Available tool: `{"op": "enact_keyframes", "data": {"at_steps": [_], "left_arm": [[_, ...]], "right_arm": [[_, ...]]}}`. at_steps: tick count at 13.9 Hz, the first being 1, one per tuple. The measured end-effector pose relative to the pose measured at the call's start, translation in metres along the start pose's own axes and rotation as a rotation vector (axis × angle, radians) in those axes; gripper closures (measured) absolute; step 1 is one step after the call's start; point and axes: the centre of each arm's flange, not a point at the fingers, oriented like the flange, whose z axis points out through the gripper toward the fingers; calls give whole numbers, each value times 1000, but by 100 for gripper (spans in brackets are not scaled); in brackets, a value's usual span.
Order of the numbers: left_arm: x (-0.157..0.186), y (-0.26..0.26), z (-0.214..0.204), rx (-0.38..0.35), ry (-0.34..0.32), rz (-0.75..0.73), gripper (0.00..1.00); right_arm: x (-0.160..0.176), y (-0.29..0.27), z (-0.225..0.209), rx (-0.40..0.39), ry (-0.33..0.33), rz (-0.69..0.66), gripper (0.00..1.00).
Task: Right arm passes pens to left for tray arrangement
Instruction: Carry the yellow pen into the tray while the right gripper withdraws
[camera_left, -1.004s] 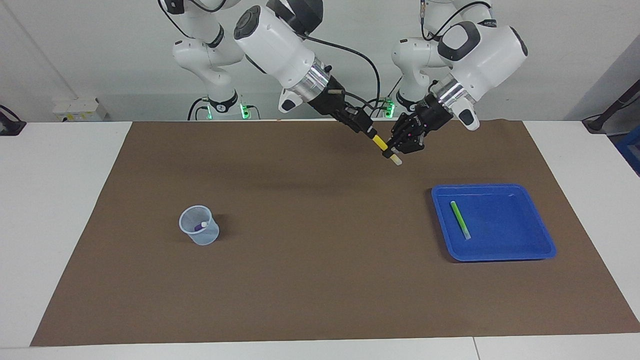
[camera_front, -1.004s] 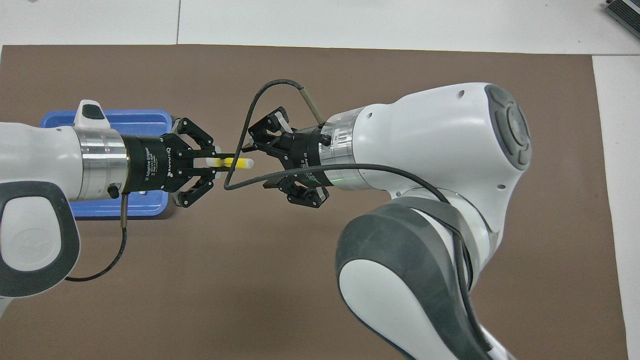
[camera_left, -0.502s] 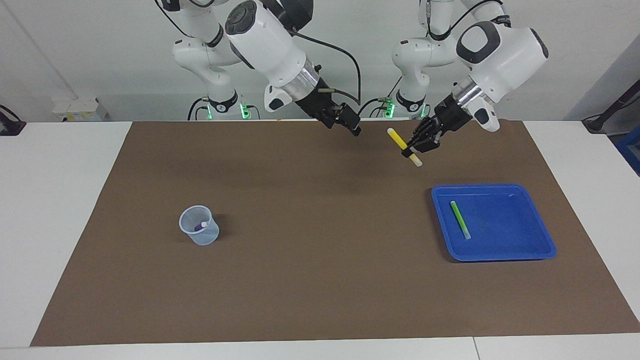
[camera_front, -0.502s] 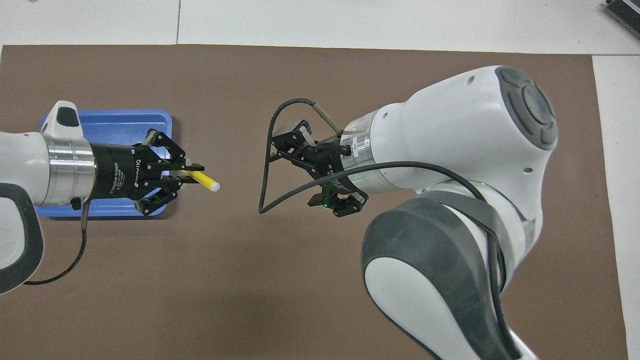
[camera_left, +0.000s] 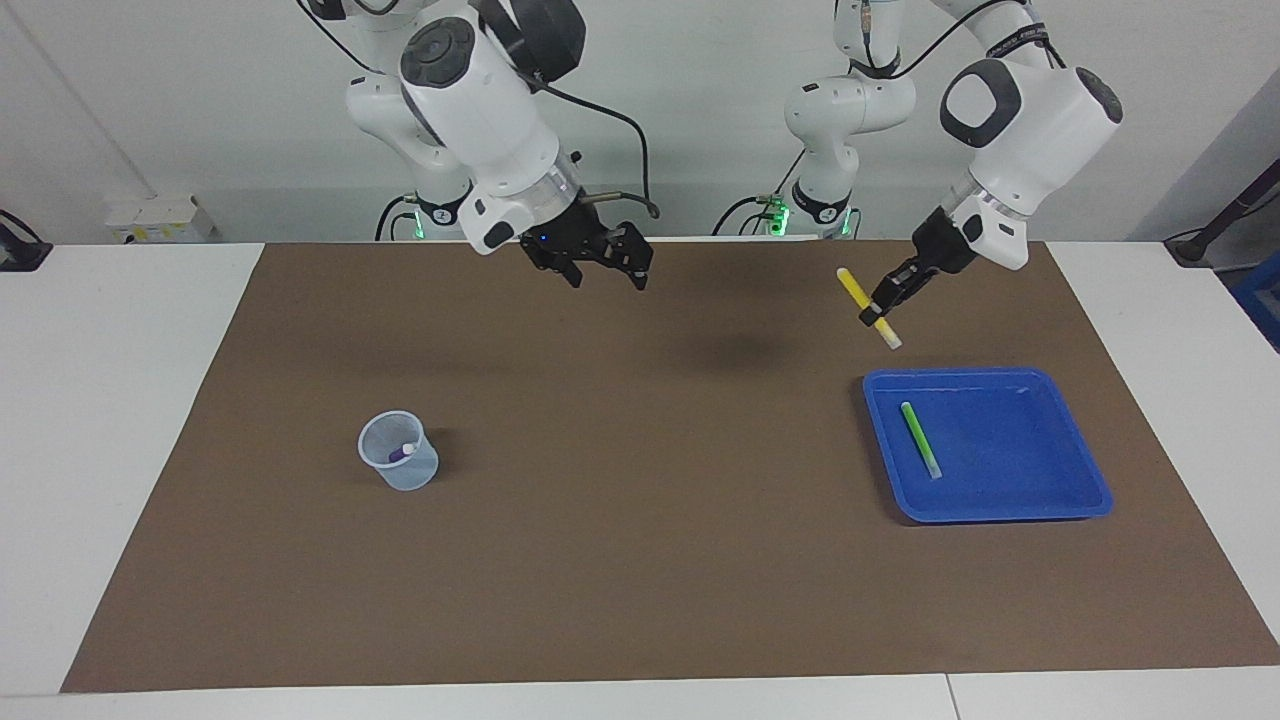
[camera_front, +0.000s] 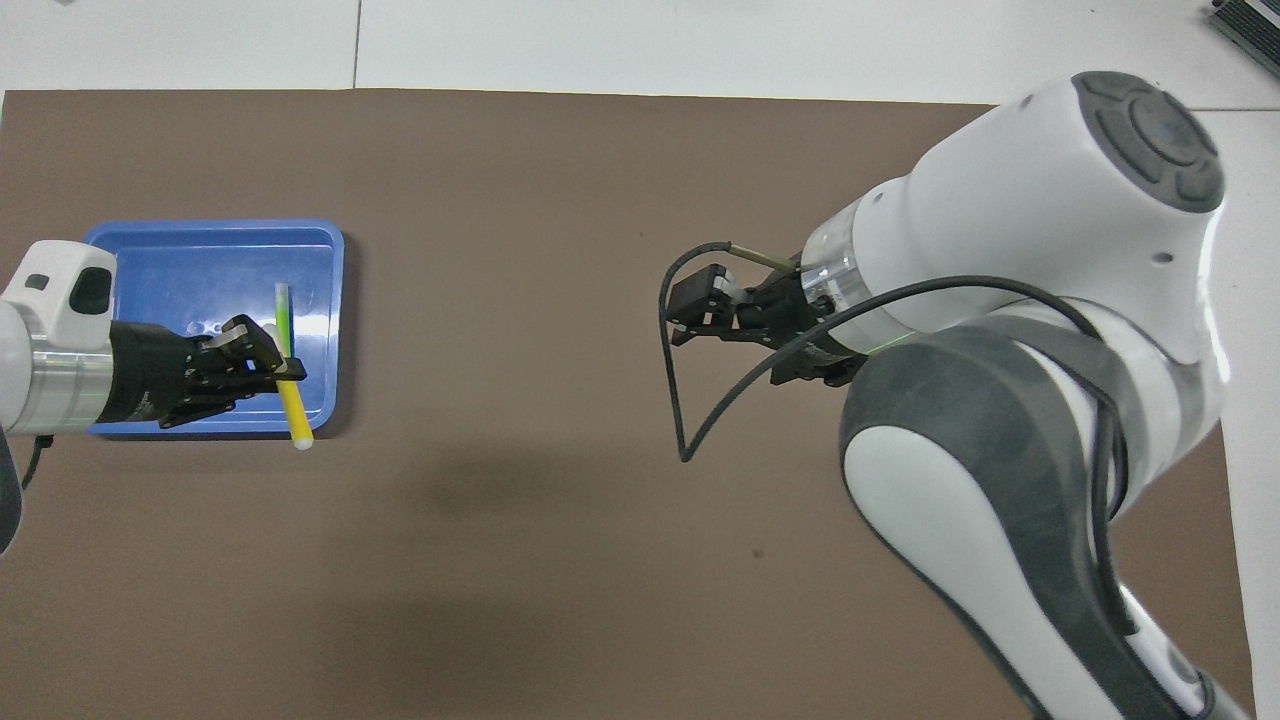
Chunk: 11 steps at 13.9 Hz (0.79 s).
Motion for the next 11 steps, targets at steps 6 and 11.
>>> {"op": "enact_keyframes", "data": {"at_steps": [6, 11], "left_arm": [[53, -52, 39, 219, 68, 313, 83], [86, -75, 28, 230, 94, 288, 83]], "right_arm": [[35, 62, -10, -282, 66, -360, 0], [58, 91, 17, -506, -7, -558, 0]]}}
